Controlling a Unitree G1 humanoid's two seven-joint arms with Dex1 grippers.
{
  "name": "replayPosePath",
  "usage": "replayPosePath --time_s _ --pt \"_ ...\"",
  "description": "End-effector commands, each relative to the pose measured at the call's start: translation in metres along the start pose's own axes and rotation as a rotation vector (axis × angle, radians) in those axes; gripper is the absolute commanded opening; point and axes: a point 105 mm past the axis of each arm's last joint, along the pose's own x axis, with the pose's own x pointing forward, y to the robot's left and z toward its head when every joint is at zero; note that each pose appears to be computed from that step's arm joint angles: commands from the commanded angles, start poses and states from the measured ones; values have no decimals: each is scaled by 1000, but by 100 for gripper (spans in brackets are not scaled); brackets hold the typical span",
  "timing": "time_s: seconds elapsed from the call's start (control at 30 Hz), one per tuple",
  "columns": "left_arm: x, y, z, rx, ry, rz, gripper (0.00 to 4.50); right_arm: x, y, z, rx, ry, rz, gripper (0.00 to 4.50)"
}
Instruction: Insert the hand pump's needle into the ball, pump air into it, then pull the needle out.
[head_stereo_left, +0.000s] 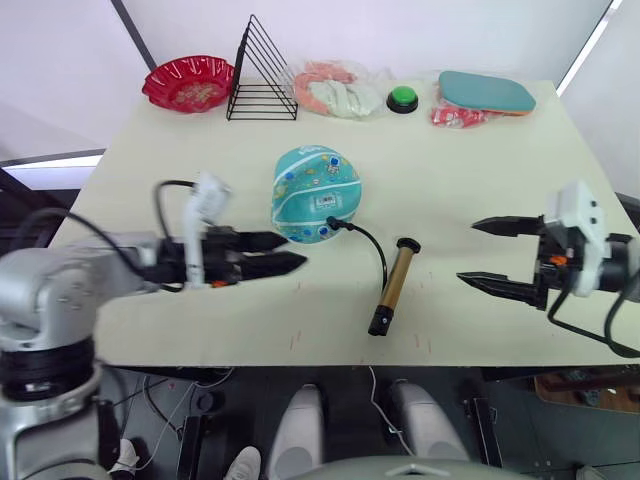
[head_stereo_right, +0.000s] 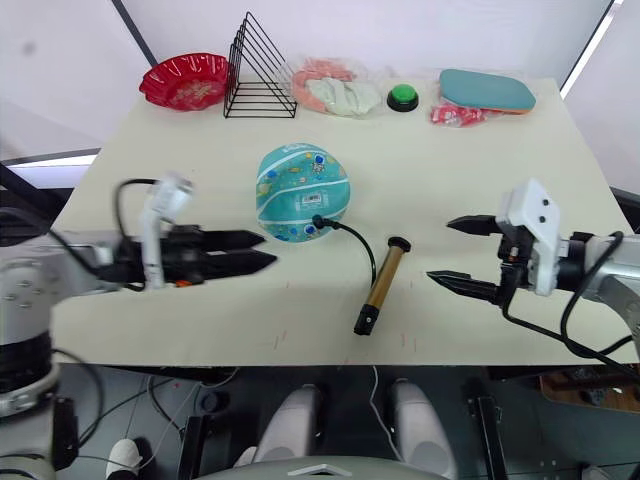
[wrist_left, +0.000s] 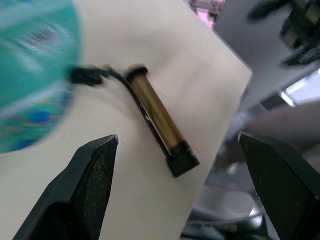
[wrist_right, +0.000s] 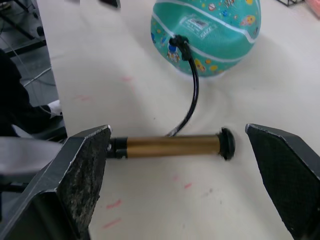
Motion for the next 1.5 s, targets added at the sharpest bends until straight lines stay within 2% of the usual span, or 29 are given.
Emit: replayPosePath --time_s 0.03,0.1,0.2,0.33,0.63,0.97,1.13,1.37,1.43,1.47,1.5 --pt "26 -11 9 12 7 -34 409 -25 3 8 -43 3 -16 450" --pt "43 -9 8 -13 56 -14 409 -38 5 4 -37 31 -23 450" --pt "65 -15 14 -41 59 -52 409 -55 10 -2 -27 72 -30 450" --pt "99 -15 6 -81 136 -45 409 -72 15 -8 -7 79 -77 450" --pt "146 -4 3 -107 197 30 409 -89 16 -21 15 100 -148 450" --pt "178 10 0 -55 297 55 409 -84 22 -32 17 107 -161 450" --pt "198 11 -5 -61 358 26 409 -83 25 -34 13 114 -164 450" --pt "214 17 -4 -114 391 29 409 -77 27 -35 9 111 -166 450" --pt "217 21 -8 -124 413 45 355 -75 28 -36 8 112 -163 450" --pt "218 22 -9 -125 420 50 355 -74 28 -36 7 112 -162 450" --pt "218 23 -9 -131 424 51 303 -73 29 -36 6 113 -161 450"
